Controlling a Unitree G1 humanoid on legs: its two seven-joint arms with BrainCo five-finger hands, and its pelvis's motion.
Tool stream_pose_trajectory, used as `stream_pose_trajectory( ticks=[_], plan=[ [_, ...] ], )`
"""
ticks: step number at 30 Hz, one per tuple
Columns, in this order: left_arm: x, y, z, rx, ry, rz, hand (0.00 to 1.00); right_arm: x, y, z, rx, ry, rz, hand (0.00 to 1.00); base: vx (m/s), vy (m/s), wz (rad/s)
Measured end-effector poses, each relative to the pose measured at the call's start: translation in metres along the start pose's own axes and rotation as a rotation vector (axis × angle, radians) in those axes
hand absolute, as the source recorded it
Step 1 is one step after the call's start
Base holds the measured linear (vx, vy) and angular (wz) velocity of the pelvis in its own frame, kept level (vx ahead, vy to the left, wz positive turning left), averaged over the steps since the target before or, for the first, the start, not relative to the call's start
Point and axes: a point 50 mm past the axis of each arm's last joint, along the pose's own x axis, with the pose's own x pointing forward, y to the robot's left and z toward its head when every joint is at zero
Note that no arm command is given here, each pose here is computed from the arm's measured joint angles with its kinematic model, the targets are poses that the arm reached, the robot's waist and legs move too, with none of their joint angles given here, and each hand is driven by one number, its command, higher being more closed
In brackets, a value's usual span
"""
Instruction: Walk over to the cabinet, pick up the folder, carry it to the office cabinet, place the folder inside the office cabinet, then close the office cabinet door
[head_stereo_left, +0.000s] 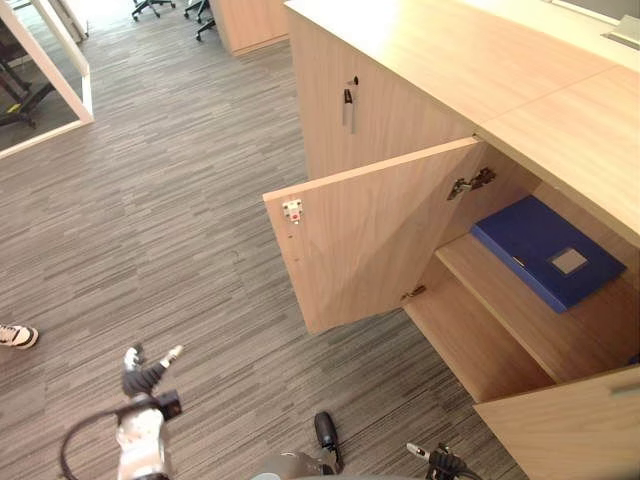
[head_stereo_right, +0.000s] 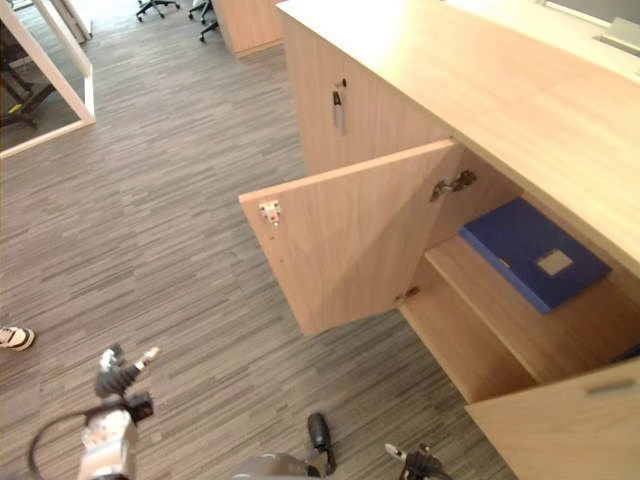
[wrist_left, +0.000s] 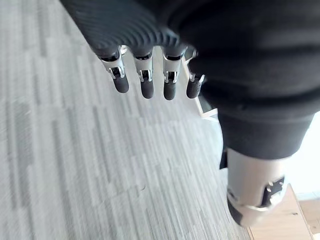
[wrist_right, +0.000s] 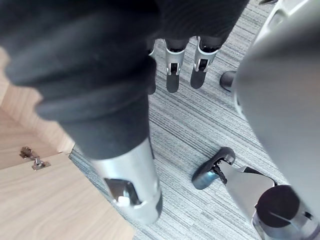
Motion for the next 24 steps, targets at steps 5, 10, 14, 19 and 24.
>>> stream_pose_trajectory(
  ticks=[5, 10, 14, 19, 24],
  plan=[
    [0.035, 0.031, 0.074, 0.225, -0.219, 0.106, 0.00, -0.001, -0.004, 0.000, -0.002, -0.010, 0.005, 0.00, -0.04, 0.015, -0.39],
    [0.061, 0.026, 0.163, 0.410, -0.429, 0.127, 0.00, -0.004, -0.006, -0.013, 0.002, 0.011, 0.006, 0.00, 0.00, 0.007, -0.29],
    [0.072, 0.005, 0.185, 0.529, -0.442, 0.061, 0.00, -0.005, -0.007, -0.018, 0.006, 0.019, 0.009, 0.00, 0.01, 0.007, -0.39],
    [0.081, -0.010, 0.183, 0.634, -0.386, -0.020, 0.00, -0.008, -0.011, -0.027, 0.013, 0.035, 0.003, 0.00, -0.05, -0.016, -0.49],
    [0.086, -0.028, 0.182, 0.766, -0.328, -0.113, 0.00, -0.010, -0.016, -0.036, 0.021, 0.061, -0.011, 0.00, -0.10, -0.050, -0.45]
  ],
)
